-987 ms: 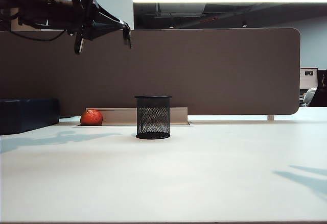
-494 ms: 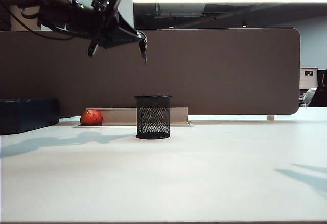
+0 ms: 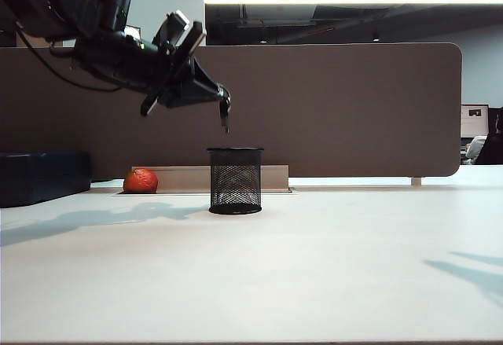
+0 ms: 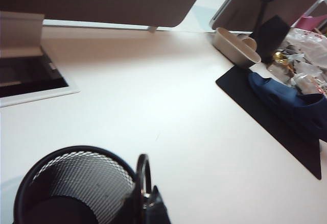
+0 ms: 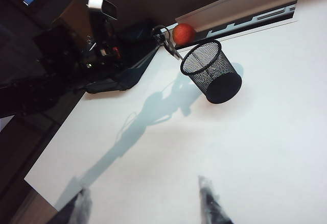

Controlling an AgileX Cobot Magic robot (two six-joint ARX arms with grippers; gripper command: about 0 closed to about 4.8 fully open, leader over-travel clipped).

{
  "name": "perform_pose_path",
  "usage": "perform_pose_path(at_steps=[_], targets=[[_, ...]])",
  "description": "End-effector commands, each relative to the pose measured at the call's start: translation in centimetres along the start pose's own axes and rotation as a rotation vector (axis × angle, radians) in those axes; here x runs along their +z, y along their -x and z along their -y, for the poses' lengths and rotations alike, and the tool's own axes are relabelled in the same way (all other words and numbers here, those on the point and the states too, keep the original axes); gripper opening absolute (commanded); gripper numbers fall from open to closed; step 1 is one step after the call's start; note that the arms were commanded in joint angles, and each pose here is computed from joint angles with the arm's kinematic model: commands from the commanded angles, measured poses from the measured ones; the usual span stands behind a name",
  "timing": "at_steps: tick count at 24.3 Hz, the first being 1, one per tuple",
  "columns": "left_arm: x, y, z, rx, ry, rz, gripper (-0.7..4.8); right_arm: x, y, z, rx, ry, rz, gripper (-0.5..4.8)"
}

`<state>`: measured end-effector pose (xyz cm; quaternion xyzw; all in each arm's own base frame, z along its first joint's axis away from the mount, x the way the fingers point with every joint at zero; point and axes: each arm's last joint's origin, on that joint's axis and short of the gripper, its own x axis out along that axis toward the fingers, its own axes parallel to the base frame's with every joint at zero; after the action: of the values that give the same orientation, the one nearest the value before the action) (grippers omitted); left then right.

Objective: Pick up a bunch of keys from the table, then put them into the black basket.

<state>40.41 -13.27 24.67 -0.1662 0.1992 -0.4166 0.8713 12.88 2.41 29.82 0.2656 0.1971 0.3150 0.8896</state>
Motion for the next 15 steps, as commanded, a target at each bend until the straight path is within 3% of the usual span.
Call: perform_pose_path(at_steps=[1,15], targets=[[-0.5,-0.5,-0.5,0.005,-0.023,-0.004,-0.06,0.2,-0.1,0.0,0.007,0.013,0.006,2.74],[-0.8,-2.0,-2.0,0.058,-0.045,-0.001,-0.06,0.4,-0.8,0.5,0.01,-0.005,-0.02,2.74]])
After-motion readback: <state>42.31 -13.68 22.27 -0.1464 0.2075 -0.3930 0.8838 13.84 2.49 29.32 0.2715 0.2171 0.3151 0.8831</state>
